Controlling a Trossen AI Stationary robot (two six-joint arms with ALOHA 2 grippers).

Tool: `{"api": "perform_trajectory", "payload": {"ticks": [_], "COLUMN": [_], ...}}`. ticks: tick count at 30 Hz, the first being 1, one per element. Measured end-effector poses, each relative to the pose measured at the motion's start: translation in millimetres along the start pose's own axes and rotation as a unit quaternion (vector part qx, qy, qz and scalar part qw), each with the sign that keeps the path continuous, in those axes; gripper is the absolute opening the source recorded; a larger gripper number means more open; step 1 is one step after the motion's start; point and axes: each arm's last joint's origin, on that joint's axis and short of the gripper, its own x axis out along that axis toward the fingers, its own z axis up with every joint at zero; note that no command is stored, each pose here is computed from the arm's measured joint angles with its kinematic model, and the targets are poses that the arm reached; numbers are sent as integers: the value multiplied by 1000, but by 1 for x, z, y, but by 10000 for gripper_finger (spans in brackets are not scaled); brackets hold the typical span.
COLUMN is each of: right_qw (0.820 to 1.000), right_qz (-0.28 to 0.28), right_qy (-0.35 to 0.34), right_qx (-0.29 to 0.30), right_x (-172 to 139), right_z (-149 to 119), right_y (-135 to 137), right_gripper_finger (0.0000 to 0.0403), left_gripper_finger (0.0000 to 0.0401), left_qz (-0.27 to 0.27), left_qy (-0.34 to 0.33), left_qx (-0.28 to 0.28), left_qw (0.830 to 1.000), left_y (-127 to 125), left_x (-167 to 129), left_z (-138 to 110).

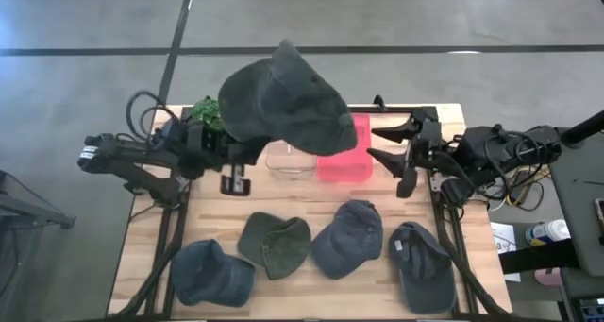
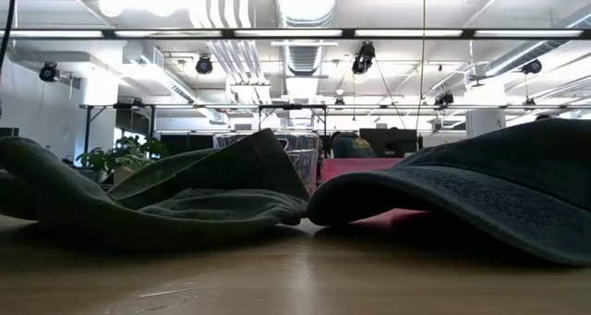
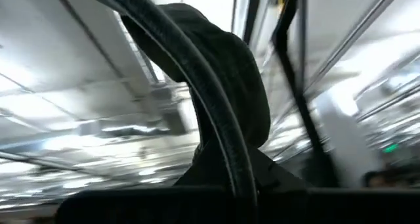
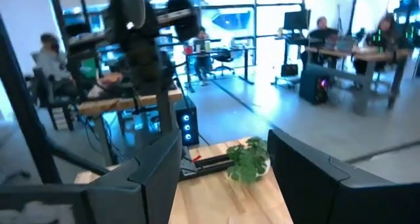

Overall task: Pick & Place hat
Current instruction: Put the right black cap into the transparent bin

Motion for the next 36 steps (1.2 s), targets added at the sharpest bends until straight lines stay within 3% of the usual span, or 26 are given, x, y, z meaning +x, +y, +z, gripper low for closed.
{"api": "perform_trajectory", "payload": {"ticks": [4,9,13,18,27,32,36], "right_qw": [998,994,994,993,985,977,976], "right_qz": [9,10,9,6,54,43,33], "right_qy": [17,42,23,-27,-101,-112,-135], "right_qx": [-61,-102,-103,-111,-125,-173,-165], "right_x": [21,49,55,56,85,103,111], "right_z": [-7,-17,-1,27,59,66,82], "right_y": [15,34,39,40,49,54,55], "right_gripper_finger": [221,214,200,192,194,214,241], "left_gripper_finger": [7,7,7,7,7,7,7], "left_qz": [-52,-55,-32,-21,-93,-139,-135], "left_qy": [-21,-33,-48,-124,-135,-128,-118], "left_qx": [-62,-102,-109,-134,-211,-260,-258], "left_qw": [996,993,992,983,964,947,949], "left_y": [9,22,38,60,76,78,82], "left_x": [-2,-3,-5,-11,-3,7,9], "left_z": [4,2,2,10,8,15,14]}}
